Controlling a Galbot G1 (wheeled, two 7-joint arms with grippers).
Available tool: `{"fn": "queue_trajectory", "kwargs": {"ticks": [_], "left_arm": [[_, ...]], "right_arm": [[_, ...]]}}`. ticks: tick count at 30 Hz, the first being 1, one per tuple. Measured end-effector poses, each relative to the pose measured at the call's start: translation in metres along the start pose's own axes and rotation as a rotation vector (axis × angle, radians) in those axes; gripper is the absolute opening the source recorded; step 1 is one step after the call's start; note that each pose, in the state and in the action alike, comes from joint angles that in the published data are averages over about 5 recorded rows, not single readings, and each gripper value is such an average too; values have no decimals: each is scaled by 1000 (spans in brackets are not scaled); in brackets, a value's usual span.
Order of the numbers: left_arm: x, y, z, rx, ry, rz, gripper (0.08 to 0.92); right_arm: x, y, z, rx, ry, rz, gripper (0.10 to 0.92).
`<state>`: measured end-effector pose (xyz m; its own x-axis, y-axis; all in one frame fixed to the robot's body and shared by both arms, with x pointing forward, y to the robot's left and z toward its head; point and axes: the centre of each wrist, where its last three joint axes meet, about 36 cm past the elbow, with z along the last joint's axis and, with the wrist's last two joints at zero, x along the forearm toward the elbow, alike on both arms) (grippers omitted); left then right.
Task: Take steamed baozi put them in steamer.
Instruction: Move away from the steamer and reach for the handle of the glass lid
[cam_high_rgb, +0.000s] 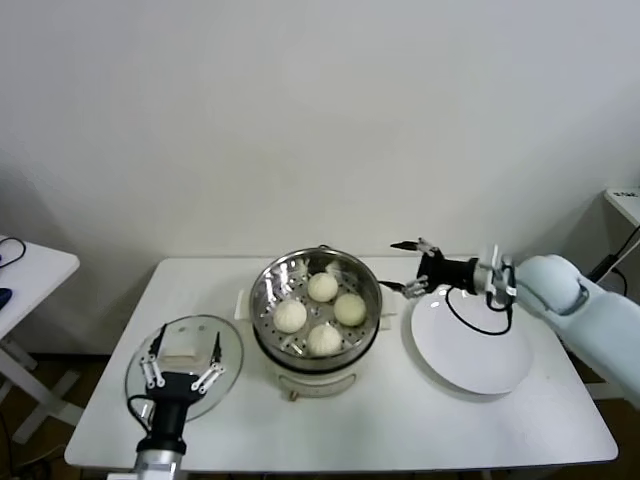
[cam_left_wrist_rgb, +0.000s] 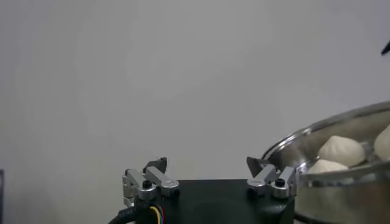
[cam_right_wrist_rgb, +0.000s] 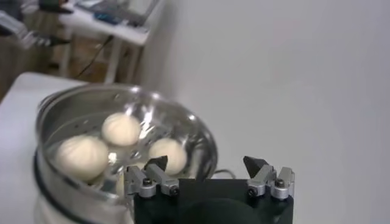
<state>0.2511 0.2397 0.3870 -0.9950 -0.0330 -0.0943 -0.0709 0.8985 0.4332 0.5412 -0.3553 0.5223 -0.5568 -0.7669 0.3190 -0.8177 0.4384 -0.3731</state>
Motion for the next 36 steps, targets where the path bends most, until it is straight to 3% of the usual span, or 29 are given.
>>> {"fn": "queue_trajectory", "kwargs": {"ticks": [7, 12, 25, 36], "left_arm": [[-4, 3, 4, -163, 28, -31, 823], [-6, 12, 13, -351, 50, -19, 823], [-16, 28, 46, -896, 95, 126, 823], [-35, 32, 88, -1121, 167, 218, 823]], "right_arm": [[14, 35, 24, -69, -138, 184, 823], [27, 62, 47, -130, -208, 327, 823], [47, 145, 90, -273, -276, 551, 823], [59, 174, 107, -329, -259, 635, 823]]}}
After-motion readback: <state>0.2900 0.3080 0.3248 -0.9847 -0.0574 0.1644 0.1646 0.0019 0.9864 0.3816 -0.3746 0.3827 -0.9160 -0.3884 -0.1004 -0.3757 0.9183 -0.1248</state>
